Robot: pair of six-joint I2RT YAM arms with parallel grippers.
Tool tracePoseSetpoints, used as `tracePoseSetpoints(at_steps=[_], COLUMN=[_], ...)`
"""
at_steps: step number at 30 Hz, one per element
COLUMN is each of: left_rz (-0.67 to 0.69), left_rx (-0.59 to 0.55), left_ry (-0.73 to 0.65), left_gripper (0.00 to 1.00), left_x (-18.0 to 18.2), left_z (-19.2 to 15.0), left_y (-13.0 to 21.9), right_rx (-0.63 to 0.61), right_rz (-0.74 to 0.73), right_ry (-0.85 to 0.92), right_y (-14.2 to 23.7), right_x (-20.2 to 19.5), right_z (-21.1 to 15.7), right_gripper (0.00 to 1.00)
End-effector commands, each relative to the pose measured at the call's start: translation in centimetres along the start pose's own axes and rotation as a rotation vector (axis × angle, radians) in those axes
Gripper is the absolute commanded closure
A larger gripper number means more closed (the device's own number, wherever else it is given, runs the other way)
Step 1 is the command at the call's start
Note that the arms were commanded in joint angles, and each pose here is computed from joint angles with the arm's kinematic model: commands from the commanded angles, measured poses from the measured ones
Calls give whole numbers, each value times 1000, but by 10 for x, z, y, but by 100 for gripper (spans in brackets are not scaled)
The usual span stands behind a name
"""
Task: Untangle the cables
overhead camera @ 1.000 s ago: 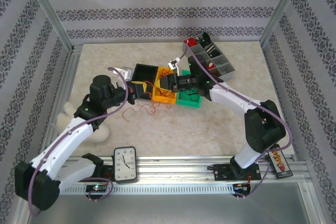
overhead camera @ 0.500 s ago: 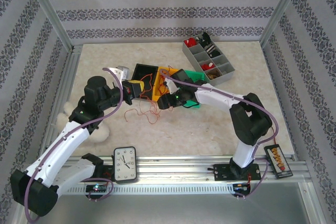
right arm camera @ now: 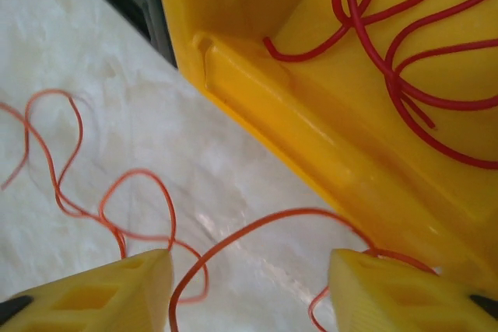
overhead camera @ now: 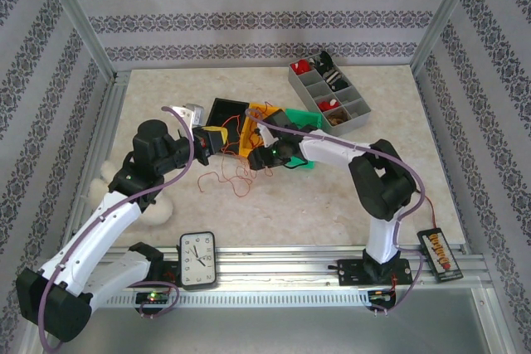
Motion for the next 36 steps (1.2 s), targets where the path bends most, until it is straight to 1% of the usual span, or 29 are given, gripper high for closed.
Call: tracePoseSetpoints(at_steps=[1, 3, 4, 5, 6, 7, 10, 14, 15, 17, 21, 24, 27, 30, 33, 36], left_rz=[-7, 5, 23, 48, 86, 155, 420, 738, 803, 948, 1122, 1235, 1274, 1281, 1278, 1278], left_rx=[-24, -28, -33, -39, -49, -68, -141, -202, -202, -188, -123, -73, -26, -2, -2, -7], left_ry=[9, 9, 10, 11, 12, 21, 54, 112, 135, 195, 286, 369, 420, 445, 456, 454], left_gripper=[100, 100, 100, 100, 100, 100, 100, 100, 100, 100, 100, 100, 100, 100, 100, 100], left_x=[-2, 0, 2, 5, 10, 19, 55, 100, 109, 129, 153, 167, 175, 179, 180, 181], left_z=[7, 7, 8, 9, 10, 13, 17, 9, 5, -10, -46, -78, -103, -118, -124, -125], left_y=[3, 4, 5, 5, 6, 9, 23, 44, 48, 59, 71, 81, 83, 81, 81, 82], right_rx=[-39, -37, -35, -35, -38, -46, -104, -243, -281, -389, -576, -686, -779, -840, -854, -828], right_rz=[61, 76, 80, 82, 86, 91, 106, 131, 146, 195, 234, 253, 274, 276, 276, 289], right_ry=[0, -1, -1, 1, 7, 16, 59, 160, 177, 222, 315, 396, 448, 490, 514, 512], right_y=[-7, -10, -10, -8, -6, -1, 27, 92, 108, 153, 226, 268, 301, 322, 327, 316], right_x=[15, 18, 18, 18, 19, 20, 27, 48, 54, 70, 99, 119, 135, 147, 152, 153], right_z=[18, 20, 20, 20, 19, 18, 16, 24, 28, 37, 58, 70, 83, 93, 99, 105], right_gripper=[56, 76, 88, 98, 100, 100, 100, 100, 100, 100, 100, 100, 100, 100, 100, 100])
Point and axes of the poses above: each hand's point on the last joint's axis, 136 mm out from that joint toward the fingers, its own y axis back along the fingers, its own x axis along the line the jaws close on, z = x × y, the point moved 3 cm from there along y, back along the fingers, and after that the axes turned 2 degrees about -y, right-handed, at the moved point
